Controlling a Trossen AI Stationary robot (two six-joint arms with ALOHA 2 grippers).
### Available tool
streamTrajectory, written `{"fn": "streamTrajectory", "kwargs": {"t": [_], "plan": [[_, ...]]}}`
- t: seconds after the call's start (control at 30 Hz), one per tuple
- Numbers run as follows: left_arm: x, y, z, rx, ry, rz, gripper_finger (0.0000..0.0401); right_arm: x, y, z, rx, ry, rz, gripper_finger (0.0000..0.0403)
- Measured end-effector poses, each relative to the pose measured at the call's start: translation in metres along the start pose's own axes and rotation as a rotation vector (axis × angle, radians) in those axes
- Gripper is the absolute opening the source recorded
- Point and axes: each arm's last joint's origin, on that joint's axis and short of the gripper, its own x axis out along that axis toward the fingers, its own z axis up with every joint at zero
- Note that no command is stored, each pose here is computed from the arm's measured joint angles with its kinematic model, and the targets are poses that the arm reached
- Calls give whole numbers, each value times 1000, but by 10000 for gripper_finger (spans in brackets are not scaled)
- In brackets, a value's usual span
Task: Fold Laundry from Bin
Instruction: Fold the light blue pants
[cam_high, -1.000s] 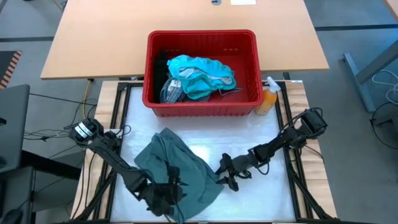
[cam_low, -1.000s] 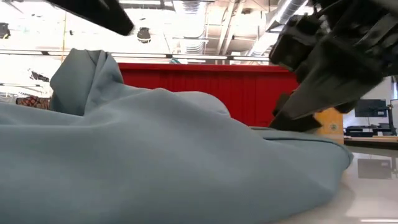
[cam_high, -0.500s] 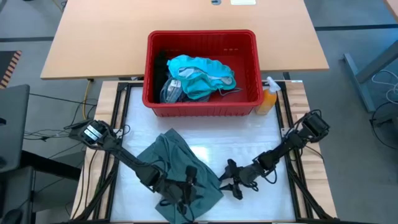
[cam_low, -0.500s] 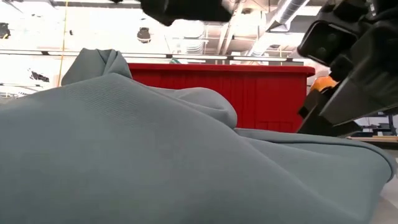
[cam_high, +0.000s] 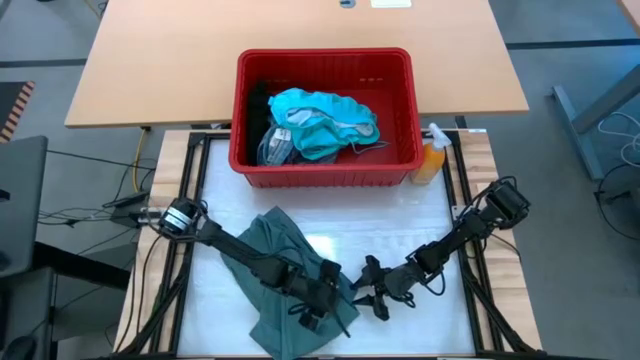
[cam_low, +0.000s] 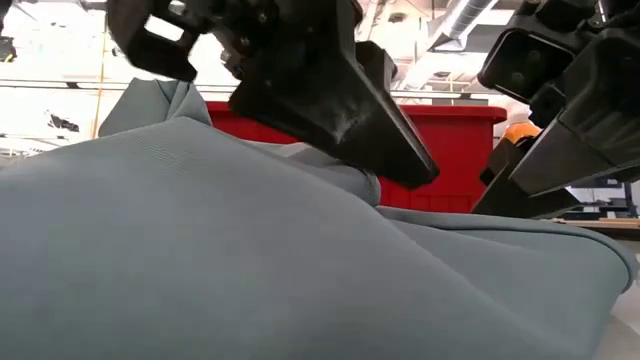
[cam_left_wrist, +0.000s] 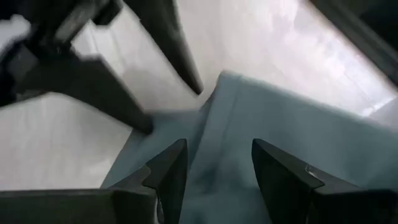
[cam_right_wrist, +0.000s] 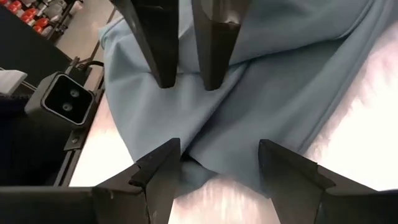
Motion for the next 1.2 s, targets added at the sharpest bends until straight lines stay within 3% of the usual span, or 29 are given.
{"fn": "streamTrajectory", "kwargs": {"t": [0.17, 0.3, 0.43, 1.03, 1.2], "plan": [[-2, 12, 1, -60, 88, -4, 153, 0, -3, -2, -13, 6, -39, 244], [3, 15, 3, -53, 47, -79, 132, 0, -3, -2, -31, 7, -45, 244], [9, 14, -3, -27, 69, -48, 121, 0, -3, -2, -33, 10, -48, 244], [9, 23, -11, -69, 145, -73, 117, 0, -3, -3, -31, 18, -50, 244], [17, 21, -21, -91, 187, -97, 70, 0, -3, -3, -22, 18, -51, 244]]}}
